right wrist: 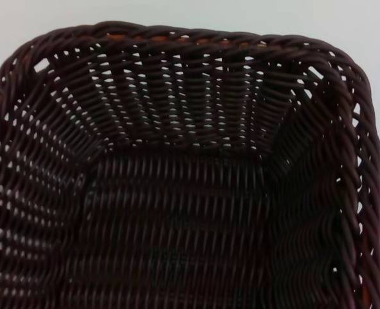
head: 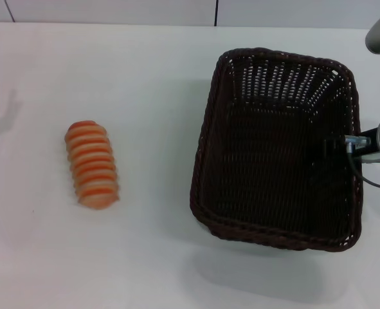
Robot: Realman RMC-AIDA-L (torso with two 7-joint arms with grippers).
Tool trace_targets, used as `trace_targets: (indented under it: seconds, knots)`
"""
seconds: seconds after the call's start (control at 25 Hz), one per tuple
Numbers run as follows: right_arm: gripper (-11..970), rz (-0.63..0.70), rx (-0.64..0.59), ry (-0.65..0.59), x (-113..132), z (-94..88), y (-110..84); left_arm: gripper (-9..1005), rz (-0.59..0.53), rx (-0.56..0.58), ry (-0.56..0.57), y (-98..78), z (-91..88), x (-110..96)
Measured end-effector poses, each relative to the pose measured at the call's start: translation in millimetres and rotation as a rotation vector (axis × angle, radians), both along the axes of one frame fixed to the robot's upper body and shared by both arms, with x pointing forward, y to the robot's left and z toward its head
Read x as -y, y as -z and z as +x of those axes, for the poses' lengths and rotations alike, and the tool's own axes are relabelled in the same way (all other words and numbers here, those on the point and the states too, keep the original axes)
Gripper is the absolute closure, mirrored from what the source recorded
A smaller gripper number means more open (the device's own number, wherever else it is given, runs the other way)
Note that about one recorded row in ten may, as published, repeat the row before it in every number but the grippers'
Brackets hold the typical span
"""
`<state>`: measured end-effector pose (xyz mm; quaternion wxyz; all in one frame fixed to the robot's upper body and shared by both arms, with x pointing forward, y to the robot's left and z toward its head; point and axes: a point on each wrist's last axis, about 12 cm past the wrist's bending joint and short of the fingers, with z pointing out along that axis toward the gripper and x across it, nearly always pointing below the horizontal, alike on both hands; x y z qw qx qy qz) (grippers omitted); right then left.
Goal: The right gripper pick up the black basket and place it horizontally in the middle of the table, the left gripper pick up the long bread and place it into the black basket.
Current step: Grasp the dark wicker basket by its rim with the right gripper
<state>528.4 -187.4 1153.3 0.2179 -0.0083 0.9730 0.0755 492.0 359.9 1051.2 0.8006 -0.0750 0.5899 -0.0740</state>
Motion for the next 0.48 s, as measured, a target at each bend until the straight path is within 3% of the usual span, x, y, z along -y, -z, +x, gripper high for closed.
trace_targets:
  seconds: [0.2,0.32,0.48]
  knots:
    - [244,0.014,0.026,-0.004,-0.9,-1.4,-2.3,137,0.000,0.000,-0.002,0.1,-0.5,-0.3]
    - [491,0.012,0.034,-0.014,-1.8,-0.8,-2.8,137,-0.003,0.002,-0.005,0.0,-0.5,-0.4]
    - [614,0.014,0.041,-0.015,-1.8,0.5,-2.2,137,-0.006,0.004,-0.011,0.0,-0.6,-0.7]
